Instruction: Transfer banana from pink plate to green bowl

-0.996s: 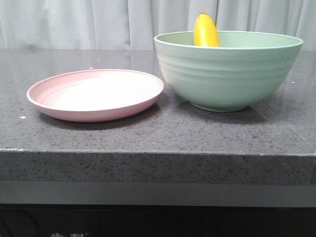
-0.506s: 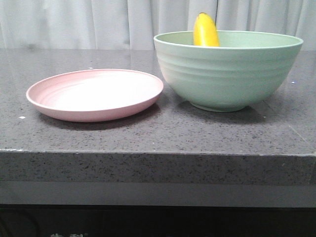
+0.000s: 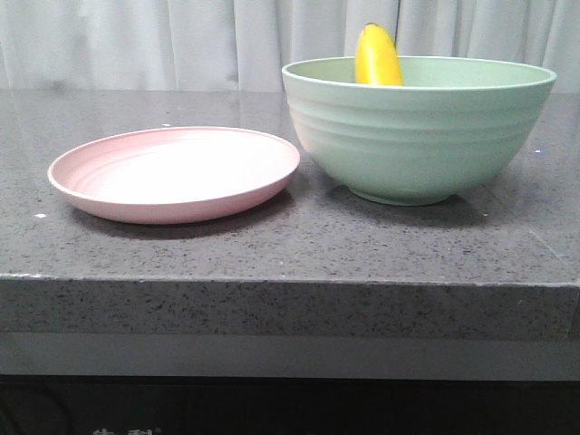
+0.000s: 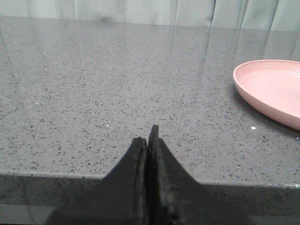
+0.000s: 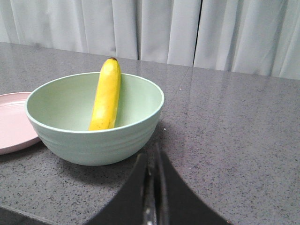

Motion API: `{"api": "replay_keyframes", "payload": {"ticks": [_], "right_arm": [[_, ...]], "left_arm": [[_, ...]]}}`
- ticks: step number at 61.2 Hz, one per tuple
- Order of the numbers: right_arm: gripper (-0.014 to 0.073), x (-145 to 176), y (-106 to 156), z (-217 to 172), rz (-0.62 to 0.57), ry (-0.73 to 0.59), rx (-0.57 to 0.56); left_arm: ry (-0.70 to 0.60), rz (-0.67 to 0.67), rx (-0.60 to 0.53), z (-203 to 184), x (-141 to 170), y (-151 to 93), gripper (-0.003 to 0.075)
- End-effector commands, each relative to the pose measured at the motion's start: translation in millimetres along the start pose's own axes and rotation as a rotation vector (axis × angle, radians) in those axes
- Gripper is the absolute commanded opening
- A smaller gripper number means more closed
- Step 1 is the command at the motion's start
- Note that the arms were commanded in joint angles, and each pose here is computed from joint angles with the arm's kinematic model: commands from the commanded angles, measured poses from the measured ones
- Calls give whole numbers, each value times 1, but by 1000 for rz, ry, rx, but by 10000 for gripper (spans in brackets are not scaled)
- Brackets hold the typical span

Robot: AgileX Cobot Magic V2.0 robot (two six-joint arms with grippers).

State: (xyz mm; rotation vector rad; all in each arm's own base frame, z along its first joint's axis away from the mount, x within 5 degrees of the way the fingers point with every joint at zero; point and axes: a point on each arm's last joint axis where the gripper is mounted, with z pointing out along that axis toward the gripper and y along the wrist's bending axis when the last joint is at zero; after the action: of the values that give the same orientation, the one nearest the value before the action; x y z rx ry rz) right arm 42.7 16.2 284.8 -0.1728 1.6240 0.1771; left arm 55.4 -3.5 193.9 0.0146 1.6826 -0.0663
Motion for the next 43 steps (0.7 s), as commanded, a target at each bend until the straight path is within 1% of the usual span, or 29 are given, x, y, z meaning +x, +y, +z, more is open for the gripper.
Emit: {"api": "replay_keyframes", "payload": {"ticks": [1,13,19,26,30,35,43], "right_arm": [[-59,-14,-2,-1,-1,-88,22],[-59,-14,-2,-1,-2,-88,23],[-59,-6,-5,3,0,-104,47],[-59,14,-12,11,33,-124,115],[-59,28,-16,14,76,-146,155],[-59,44,-17,14,120,-165,175],[-59,72,-17,13,128,-150,181]], "left_arm": [[-115,-9,-4,-2,-9,0,-18],[-115,-9,-4,-2,-9,0,-18],[-113,-9,-4,-2,-9,0,-18],[-113,-9,-4,-2,-9,0,-18],[-113,-9,-4,-2,-9,0,-18],[-113,-9,-4,-2,-9,0,-18],[-113,-9,-4,-2,-9,0,-18]]}}
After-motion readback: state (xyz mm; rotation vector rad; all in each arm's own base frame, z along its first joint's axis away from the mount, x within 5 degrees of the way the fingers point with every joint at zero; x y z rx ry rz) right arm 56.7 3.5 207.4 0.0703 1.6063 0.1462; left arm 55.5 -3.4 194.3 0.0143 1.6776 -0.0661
